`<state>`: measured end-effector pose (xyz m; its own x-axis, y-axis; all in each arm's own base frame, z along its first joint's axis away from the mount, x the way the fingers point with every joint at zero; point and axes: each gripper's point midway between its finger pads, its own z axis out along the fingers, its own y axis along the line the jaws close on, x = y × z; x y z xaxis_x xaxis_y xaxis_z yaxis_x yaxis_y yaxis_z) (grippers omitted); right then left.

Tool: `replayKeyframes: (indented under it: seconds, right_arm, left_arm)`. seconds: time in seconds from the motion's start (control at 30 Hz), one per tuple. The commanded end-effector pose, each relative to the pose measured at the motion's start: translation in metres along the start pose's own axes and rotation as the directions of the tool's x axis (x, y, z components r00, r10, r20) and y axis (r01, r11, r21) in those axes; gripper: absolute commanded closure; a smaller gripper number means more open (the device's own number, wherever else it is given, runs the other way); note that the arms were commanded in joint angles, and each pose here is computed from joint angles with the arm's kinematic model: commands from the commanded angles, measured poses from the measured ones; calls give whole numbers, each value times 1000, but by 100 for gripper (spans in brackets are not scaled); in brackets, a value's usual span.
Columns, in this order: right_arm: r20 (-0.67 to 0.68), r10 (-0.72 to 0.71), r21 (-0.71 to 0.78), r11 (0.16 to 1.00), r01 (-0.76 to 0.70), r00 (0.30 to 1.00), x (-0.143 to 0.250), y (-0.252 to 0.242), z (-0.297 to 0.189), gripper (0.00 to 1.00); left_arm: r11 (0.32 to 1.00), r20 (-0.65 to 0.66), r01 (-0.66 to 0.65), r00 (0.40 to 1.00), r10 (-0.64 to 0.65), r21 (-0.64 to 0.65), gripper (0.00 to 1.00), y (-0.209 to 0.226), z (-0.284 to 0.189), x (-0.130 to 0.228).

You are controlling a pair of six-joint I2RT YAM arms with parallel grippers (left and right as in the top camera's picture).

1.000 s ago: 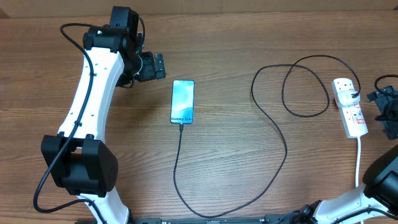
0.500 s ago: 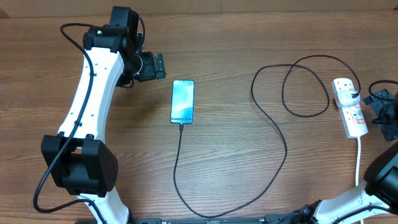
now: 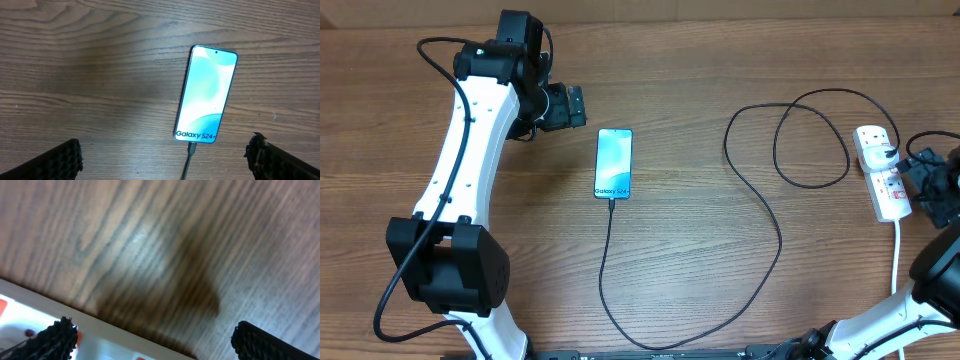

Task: Plug charger to phone and switch on socket

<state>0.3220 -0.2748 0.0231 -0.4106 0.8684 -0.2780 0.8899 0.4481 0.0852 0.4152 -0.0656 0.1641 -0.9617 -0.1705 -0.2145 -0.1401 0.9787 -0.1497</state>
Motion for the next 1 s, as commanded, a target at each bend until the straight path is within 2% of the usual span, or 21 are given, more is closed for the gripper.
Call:
replayKeyframes:
  seconds: [0.0,0.97]
  right_arm:
    - [-2,-36,-36,999,36,999,0,6,1,0]
    - [-35,-42,-50,998,40,999,8,8,1,0]
  left_arm:
    - [1000,24,3,1000,-3,-4,0,2,-8,-3]
    - [1000,23,3,1000,-3,-5,0,2,-8,-3]
